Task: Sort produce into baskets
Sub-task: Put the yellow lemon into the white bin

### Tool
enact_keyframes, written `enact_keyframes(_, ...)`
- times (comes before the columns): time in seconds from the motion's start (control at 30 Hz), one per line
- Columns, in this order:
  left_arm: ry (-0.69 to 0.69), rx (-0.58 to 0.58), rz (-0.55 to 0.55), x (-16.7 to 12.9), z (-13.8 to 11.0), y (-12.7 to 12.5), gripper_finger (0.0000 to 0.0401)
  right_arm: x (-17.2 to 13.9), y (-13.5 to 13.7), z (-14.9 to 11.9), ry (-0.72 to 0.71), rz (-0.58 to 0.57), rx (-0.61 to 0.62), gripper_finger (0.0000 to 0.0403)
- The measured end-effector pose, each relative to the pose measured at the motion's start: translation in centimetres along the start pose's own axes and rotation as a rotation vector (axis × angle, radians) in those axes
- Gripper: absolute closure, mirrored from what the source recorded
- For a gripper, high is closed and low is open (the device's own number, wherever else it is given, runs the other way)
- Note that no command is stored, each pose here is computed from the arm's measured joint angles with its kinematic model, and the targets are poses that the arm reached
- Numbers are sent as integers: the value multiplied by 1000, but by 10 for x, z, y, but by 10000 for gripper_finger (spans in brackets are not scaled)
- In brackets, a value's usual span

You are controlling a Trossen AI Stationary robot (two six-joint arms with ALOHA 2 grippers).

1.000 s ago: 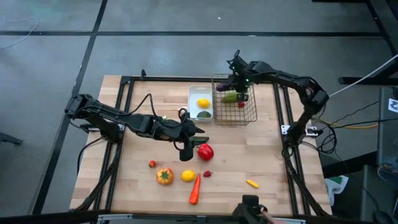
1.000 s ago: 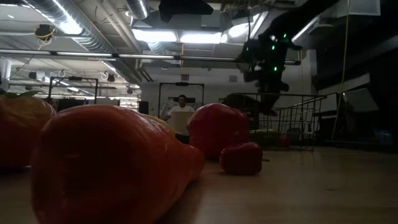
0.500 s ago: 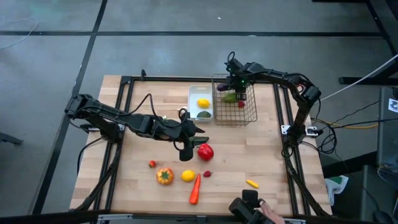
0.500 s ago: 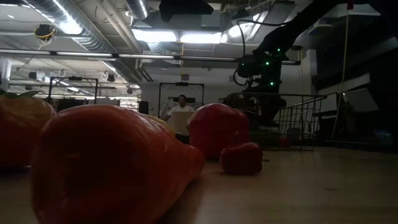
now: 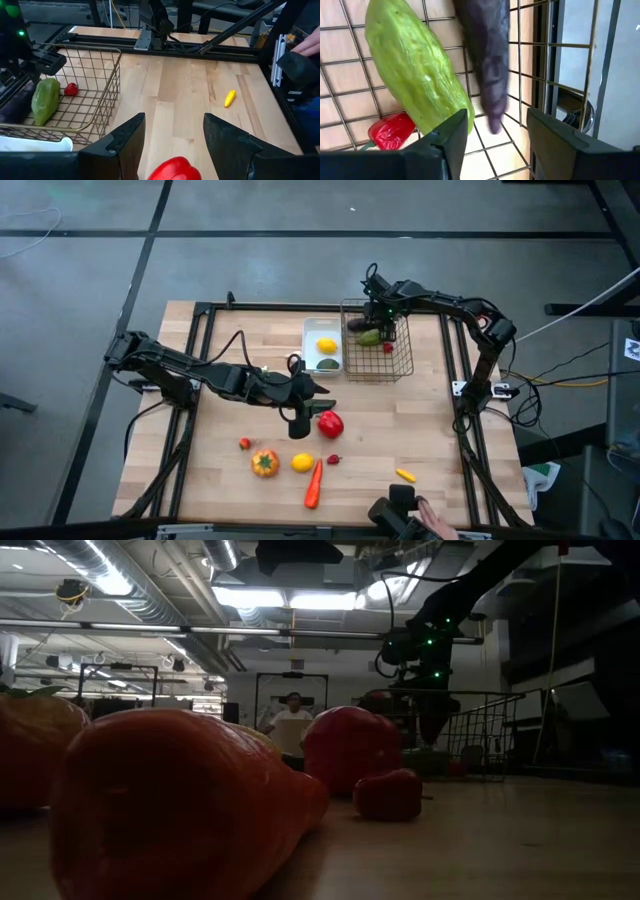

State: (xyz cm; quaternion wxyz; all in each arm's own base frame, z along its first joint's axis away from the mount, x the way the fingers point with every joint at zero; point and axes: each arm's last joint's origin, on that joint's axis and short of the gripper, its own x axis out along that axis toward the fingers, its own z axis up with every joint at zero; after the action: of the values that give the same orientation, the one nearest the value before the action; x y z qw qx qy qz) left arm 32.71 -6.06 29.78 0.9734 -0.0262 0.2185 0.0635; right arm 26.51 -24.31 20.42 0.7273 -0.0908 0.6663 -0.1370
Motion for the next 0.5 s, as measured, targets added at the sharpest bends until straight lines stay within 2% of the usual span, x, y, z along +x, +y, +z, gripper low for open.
enact_keyframes(0.17,0,-1,0,0,0,0,203,0,0,0,1,1,0,185)
enact_keyframes(0.5,1,-31,-5,0,0,-1,203,0,0,0,1,0,0,186)
